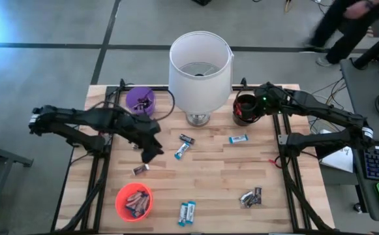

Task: Organize candy in baskets
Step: Put the white chocolate bar into the orange bucket

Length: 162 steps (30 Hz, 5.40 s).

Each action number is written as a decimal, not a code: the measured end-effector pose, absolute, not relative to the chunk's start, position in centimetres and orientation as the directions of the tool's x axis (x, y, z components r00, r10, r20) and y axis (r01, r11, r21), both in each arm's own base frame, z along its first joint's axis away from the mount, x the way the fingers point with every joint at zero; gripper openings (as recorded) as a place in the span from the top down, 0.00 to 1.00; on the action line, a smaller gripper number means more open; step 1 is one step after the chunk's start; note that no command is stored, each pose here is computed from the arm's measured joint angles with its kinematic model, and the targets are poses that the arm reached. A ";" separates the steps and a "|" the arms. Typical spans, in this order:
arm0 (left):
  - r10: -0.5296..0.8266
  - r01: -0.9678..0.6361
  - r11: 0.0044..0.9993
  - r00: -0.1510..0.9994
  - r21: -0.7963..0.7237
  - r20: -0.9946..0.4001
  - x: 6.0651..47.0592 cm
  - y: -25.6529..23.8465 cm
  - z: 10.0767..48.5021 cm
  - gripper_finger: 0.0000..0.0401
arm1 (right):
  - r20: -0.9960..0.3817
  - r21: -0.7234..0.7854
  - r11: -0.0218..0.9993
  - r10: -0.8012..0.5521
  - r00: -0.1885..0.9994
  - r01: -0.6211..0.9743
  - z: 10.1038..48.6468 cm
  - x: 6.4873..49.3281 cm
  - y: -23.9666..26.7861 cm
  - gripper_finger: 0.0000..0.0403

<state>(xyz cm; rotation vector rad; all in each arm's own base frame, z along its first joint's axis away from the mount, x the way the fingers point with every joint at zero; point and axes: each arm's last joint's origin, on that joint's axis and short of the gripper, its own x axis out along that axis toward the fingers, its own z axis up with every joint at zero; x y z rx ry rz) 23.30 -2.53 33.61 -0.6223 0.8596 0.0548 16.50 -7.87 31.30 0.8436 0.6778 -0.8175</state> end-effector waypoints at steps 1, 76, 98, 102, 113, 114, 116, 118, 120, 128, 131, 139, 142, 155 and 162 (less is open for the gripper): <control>-0.203 -0.293 0.810 0.672 -0.507 -0.712 23.7 -2.7 33.0 0.64 | -0.786 0.374 0.421 -0.329 0.524 0.826 31.3 16.5 -7.8 0.67; -0.266 -0.674 0.608 0.324 -0.419 -0.908 35.8 -23.8 17.7 0.67 | -0.890 0.271 0.618 -0.132 0.437 0.738 30.6 15.0 -6.6 0.69; -0.260 -0.685 0.598 0.326 -0.416 -0.909 35.6 -23.8 16.9 0.67 | -0.890 0.271 0.618 -0.132 0.437 0.738 30.6 14.9 -6.6 0.69; -0.273 -0.680 0.598 0.325 -0.424 -0.906 35.8 -24.0 16.2 0.67 | -0.890 0.271 0.618 -0.132 0.437 0.738 30.6 14.9 -6.6 0.69; -0.278 -0.675 0.603 0.323 -0.426 -0.905 36.4 -24.5 14.4 0.67 | -0.881 0.279 0.620 -0.139 0.452 0.733 30.9 14.5 -6.4 0.69; -0.277 -0.676 0.603 0.321 -0.423 -0.906 36.4 -24.5 14.3 0.67 | -0.879 0.280 0.620 -0.140 0.455 0.733 30.9 14.5 -6.4 0.69; -0.270 -0.679 0.606 0.314 -0.414 -0.910 36.4 -24.4 14.2 0.70 | -0.876 0.283 0.621 -0.143 0.460 0.731 31.0 14.3 -6.3 0.69; -0.264 -0.676 0.616 0.306 -0.404 -0.915 36.3 -24.5 14.1 0.74 | -0.872 0.286 0.622 -0.145 0.467 0.729 31.1 14.2 -6.3 0.69; -0.260 -0.669 0.626 0.305 -0.400 -0.916 36.3 -24.5 14.0 0.81 | -0.868 0.289 0.623 -0.148 0.473 0.726 31.2 14.0 -6.2 0.69; -0.275 -0.563 0.711 0.329 -0.422 -0.903 36.7 -25.1 15.6 0.97 | -0.853 0.300 0.629 -0.159 0.497 0.717 31.6 13.4 -5.9 0.69; -0.251 -0.506 0.761 0.348 -0.406 -0.903 37.1 -25.3 17.5 0.99 | -0.853 0.300 0.630 -0.160 0.497 0.717 31.7 13.4 -5.9 0.69; -0.143 -0.405 0.884 0.240 -0.232 -0.960 36.6 -24.7 21.9 1.00 | -0.854 0.296 0.628 -0.164 0.494 0.719 31.6 13.5 -6.0 0.69; -0.109 -0.363 0.916 0.191 -0.174 -0.975 36.1 -24.4 23.4 1.00 | -0.853 0.294 0.628 -0.167 0.494 0.720 31.6 13.5 -6.0 0.69; 0.022 -0.203 0.979 0.047 0.012 -0.999 33.1 -21.5 29.4 1.00 | -0.851 0.297 0.625 -0.170 0.497 0.722 31.6 13.5 -6.0 0.69; 0.053 -0.217 0.975 0.039 0.043 -0.998 29.1 -18.8 31.4 1.00 | -0.849 0.300 0.620 -0.174 0.499 0.725 31.7 13.6 -6.0 0.69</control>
